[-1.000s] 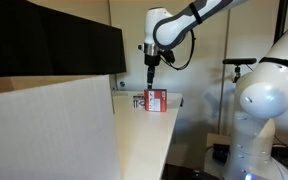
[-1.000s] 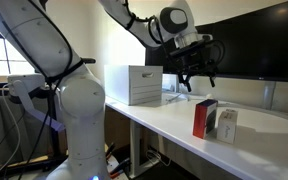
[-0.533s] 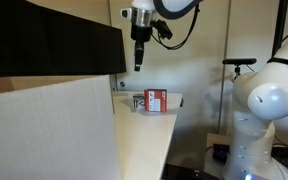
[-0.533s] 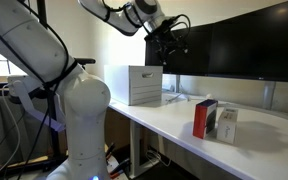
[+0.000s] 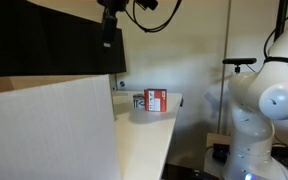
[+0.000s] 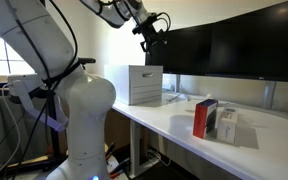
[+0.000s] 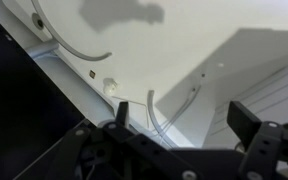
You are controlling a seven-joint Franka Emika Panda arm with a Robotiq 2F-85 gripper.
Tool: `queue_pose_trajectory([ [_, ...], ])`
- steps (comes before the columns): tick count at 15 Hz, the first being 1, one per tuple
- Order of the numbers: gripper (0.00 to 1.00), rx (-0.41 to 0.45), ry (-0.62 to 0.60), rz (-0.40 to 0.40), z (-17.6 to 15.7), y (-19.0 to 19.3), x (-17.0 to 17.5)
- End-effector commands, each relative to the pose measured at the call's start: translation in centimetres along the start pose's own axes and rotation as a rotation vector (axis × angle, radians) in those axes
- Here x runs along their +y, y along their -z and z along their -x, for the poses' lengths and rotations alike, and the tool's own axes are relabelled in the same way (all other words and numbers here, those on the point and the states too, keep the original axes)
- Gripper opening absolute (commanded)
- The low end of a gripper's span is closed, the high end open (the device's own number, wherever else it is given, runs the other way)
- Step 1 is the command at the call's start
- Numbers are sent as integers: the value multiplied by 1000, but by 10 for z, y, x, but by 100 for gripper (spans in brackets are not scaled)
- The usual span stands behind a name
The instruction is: Remove the boxes from the storage box
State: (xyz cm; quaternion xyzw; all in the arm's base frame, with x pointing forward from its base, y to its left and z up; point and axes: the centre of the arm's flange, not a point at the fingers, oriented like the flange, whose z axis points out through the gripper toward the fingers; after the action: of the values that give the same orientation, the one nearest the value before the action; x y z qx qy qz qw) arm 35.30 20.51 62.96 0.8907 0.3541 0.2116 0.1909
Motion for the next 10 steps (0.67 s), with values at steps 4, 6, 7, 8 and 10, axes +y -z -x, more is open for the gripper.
queue_pose_trajectory([
  [4, 100, 116, 156, -252, -104, 18, -39],
  [6, 100, 136, 223, -291, -130, 21, -60],
  [7, 100, 145, 255, -304, -141, 19, -70],
  [8, 100, 154, 285, -319, -152, 18, -79],
  [10, 100, 166, 353, -349, -174, 10, -96],
])
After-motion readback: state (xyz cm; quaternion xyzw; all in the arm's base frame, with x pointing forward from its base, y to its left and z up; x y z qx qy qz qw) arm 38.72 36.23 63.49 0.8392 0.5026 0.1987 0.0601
